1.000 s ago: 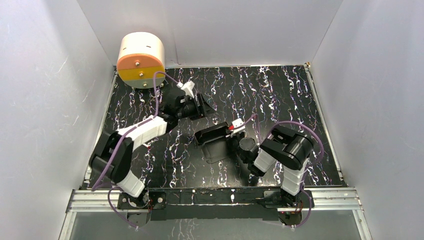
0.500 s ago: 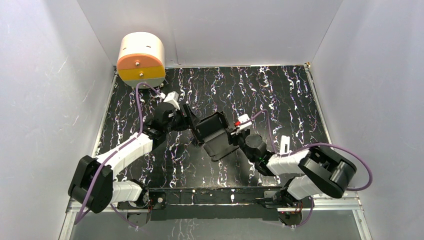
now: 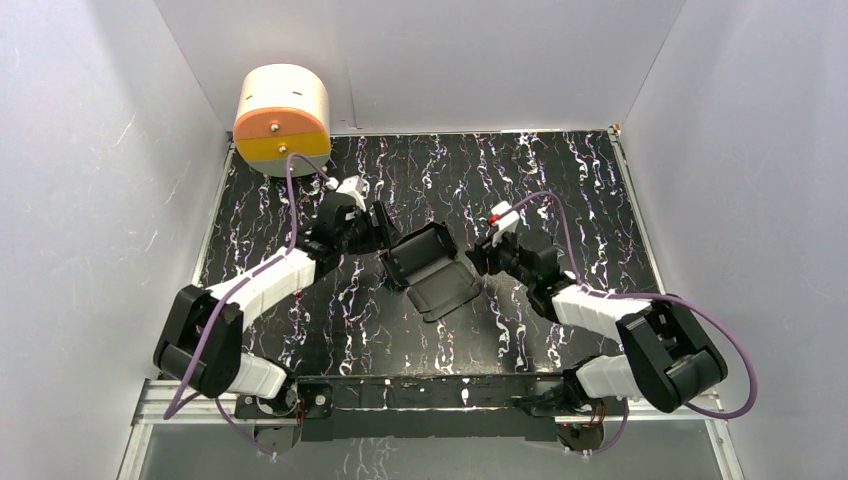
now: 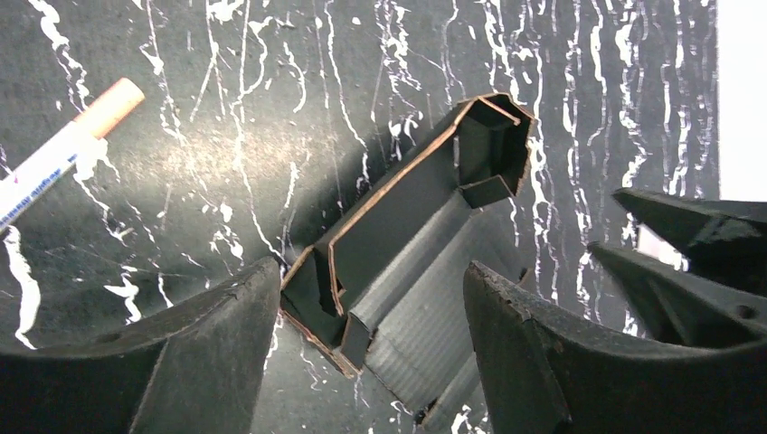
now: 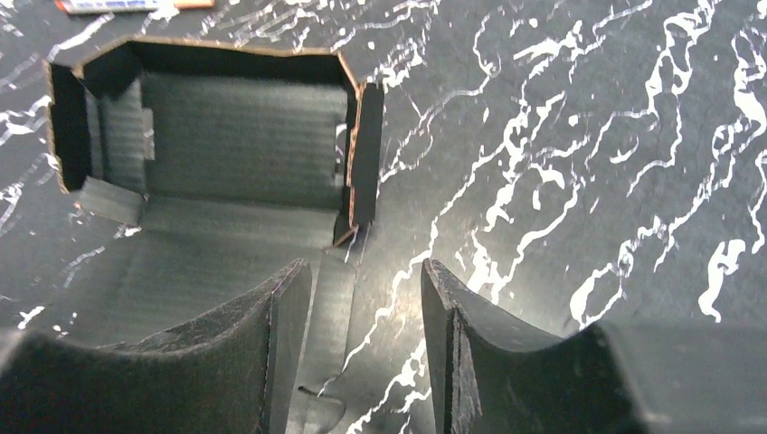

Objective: Fold the paper box
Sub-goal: Fold the paper box at the center of the board.

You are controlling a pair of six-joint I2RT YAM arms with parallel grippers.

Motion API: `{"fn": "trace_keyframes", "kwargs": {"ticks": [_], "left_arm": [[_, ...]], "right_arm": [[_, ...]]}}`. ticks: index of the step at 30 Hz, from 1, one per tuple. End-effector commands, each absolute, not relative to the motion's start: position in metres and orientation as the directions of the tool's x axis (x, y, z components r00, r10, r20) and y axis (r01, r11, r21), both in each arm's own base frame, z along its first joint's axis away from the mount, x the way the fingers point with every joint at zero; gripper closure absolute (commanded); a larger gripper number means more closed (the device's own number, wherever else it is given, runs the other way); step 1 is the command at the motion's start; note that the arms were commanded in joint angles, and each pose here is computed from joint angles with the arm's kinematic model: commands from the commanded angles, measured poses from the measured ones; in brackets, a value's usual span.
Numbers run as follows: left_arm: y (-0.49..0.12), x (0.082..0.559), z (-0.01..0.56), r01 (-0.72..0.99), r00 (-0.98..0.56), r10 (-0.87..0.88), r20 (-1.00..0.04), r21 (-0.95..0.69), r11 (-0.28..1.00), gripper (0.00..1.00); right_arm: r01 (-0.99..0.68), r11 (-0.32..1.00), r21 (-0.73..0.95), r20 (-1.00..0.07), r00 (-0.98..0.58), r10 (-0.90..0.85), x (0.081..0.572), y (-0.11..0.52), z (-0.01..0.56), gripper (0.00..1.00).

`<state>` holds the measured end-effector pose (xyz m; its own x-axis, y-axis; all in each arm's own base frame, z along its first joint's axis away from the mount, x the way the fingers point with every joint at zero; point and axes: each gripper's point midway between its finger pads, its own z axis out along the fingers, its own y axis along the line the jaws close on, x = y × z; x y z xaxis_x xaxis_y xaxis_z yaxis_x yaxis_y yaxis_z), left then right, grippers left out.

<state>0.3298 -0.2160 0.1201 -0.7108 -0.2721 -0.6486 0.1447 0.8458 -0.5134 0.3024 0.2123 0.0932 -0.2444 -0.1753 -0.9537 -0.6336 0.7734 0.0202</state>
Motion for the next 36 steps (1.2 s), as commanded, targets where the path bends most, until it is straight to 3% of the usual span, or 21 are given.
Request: {"fn": "trace_keyframes", "kwargs": {"ticks": [1, 11, 19, 24, 31, 36], "left_arm": [[-0.218, 0.350, 0.136, 0.201, -0.689, -0.216, -0.692, -0.468, 0.860, 0.28], [-0.252, 0.382, 0.101, 0.453, -0.704, 0.088, -0.705, -0.349, 0.820, 0.31], [-0.266, 0.391, 0.081, 0.539, -0.700, 0.190, -0.689, -0.334, 0.773, 0.37], [-0.274, 0.381, 0.070, 0.599, -0.702, 0.252, -0.666, -0.361, 0.715, 0.50], [-0.278, 0.370, 0.089, 0.735, -0.588, 0.342, -0.733, -0.307, 0.605, 0.86], [-0.287, 0.353, 0.112, 0.812, -0.498, 0.358, -0.790, -0.281, 0.512, 0.91]], "right_arm": [[-0.721, 0.684, 0.112, -0.959, -0.258, -0.115, 0.315, 0.227, 0.122, 0.44], [-0.688, 0.674, 0.268, -0.918, -0.395, -0.038, 0.352, 0.228, 0.120, 0.44], [-0.660, 0.665, 0.349, -0.883, -0.470, -0.003, 0.366, 0.229, 0.107, 0.44], [-0.669, 0.630, 0.396, -0.864, -0.503, 0.009, 0.368, 0.239, 0.103, 0.45], [-0.692, 0.593, 0.411, -0.868, -0.495, 0.024, 0.365, 0.240, 0.122, 0.46], [-0.727, 0.585, 0.360, -0.888, -0.459, -0.023, 0.353, 0.236, 0.146, 0.38]]}}
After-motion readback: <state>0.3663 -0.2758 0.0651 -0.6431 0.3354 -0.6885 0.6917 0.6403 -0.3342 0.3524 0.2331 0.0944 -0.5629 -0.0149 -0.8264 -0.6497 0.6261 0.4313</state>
